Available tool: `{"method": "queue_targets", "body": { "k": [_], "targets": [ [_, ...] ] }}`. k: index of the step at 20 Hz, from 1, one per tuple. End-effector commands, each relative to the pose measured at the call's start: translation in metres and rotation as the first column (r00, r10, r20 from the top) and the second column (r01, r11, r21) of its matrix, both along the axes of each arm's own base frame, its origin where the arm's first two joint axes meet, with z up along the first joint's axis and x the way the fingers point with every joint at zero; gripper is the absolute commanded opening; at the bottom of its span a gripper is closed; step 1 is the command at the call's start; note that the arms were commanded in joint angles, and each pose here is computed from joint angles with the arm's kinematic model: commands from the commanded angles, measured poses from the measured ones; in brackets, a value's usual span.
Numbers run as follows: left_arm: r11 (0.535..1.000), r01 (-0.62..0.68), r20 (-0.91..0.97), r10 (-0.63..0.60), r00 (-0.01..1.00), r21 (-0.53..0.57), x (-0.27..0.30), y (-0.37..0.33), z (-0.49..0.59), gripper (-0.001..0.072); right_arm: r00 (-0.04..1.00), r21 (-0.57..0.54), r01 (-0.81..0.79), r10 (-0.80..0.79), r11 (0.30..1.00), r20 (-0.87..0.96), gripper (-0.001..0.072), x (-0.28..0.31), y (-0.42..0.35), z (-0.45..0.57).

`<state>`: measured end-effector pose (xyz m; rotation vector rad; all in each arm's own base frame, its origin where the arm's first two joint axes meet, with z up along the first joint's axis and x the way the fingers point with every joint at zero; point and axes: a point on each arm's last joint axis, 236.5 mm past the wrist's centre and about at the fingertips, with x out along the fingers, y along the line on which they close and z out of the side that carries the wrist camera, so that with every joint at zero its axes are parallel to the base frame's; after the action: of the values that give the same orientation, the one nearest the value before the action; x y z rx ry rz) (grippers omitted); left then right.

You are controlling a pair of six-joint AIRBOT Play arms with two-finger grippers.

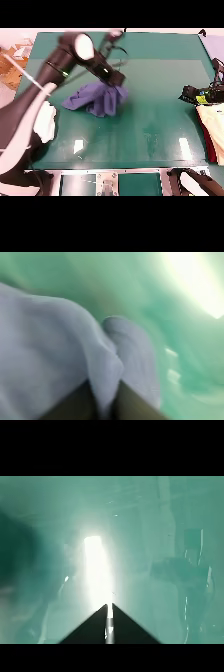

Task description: Fold the shirts.

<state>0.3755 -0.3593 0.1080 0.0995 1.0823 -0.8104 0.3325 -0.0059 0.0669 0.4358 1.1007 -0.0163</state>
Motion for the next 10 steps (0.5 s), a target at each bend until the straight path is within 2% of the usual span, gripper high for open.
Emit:
{"method": "queue_targets", "body": {
  "k": [1,3,4,5,7,10],
  "targets": [
    [0.993,0.062,-0.164,-0.078,0.983,-0.104,-0.044,-0.047,-0.018,0.0701,1.000,0.000,0.000,0.000,1.000,-0.003,0.0234,-0.001,-0.001,0.000],
    [0.994,0.065,-0.173,-0.080,0.982,-0.091,-0.040,-0.034,-0.007,0.0715,1.000,0.026,-0.007,0.008,1.000,-0.013,0.0326,-0.003,0.005,-0.001],
    [0.995,0.061,-0.178,-0.073,0.981,-0.074,-0.035,-0.021,-0.002,0.0715,1.000,0.079,-0.014,0.015,0.997,-0.015,0.0413,-0.004,0.017,-0.003],
    [0.997,0.049,-0.187,-0.059,0.981,-0.058,-0.029,-0.006,0.003,0.0715,0.999,0.121,-0.050,0.051,0.991,-0.011,0.0444,-0.006,0.030,-0.007],
    [0.999,0.007,-0.209,-0.015,0.978,-0.037,-0.014,0.023,0.006,0.0714,0.993,0.218,-0.105,0.113,0.970,-0.025,0.0451,-0.014,0.063,-0.027],
    [0.999,-0.042,-0.220,0.043,0.975,0.010,0.003,0.057,0.000,0.0714,0.965,0.279,-0.134,0.189,0.951,-0.181,0.0451,-0.048,0.095,-0.086]
  ]
}}
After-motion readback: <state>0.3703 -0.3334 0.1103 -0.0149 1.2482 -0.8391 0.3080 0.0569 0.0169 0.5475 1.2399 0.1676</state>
